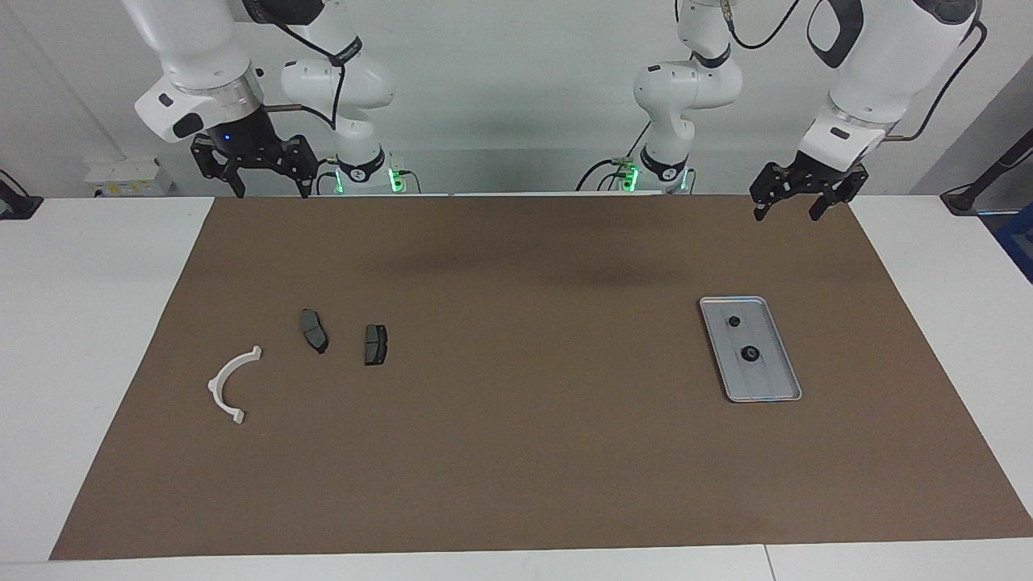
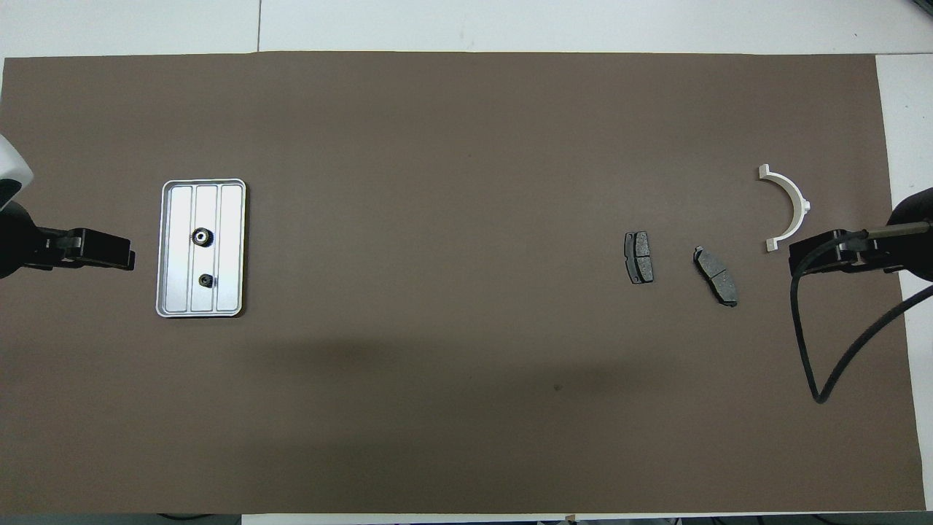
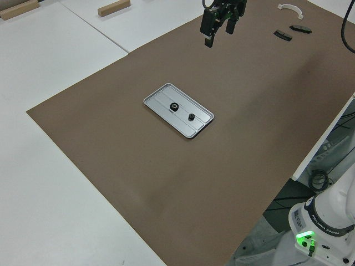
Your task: Pick bearing gear from pile to tray
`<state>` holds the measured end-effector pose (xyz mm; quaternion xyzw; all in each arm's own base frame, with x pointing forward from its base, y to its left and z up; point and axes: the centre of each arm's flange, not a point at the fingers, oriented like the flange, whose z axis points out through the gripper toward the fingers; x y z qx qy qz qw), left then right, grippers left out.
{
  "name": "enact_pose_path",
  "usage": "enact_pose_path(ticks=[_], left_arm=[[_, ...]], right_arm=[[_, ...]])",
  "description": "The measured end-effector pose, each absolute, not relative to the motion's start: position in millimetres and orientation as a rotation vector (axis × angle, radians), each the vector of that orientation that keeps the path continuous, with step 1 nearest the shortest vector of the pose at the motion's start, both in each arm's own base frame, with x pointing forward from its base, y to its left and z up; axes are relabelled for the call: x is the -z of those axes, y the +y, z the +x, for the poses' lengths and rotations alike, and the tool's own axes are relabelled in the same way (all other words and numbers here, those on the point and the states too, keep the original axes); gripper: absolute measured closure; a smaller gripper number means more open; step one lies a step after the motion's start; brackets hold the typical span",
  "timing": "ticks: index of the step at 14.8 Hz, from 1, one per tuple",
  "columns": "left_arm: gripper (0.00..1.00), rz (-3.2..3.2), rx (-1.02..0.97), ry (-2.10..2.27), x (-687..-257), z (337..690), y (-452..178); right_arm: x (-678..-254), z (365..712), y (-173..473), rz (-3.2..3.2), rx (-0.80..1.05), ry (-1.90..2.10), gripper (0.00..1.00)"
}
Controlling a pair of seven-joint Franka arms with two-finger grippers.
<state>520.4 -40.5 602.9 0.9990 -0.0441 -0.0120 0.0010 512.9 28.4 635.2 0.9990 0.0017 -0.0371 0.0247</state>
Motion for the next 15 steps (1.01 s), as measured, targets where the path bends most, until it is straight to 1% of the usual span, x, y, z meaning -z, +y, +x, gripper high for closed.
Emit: enact_pose_path(ticks=[7,15], left_arm=[[0.0,3.133,0.04,-0.2,-602,519,-58],[0.0,3.132,0.041,-0.206,-602,519,-59]], right_arm=[[-635,513,28,3.09,0.114,0.005,0.0],[-636,513,28,3.09,0.114,0.005,0.0]])
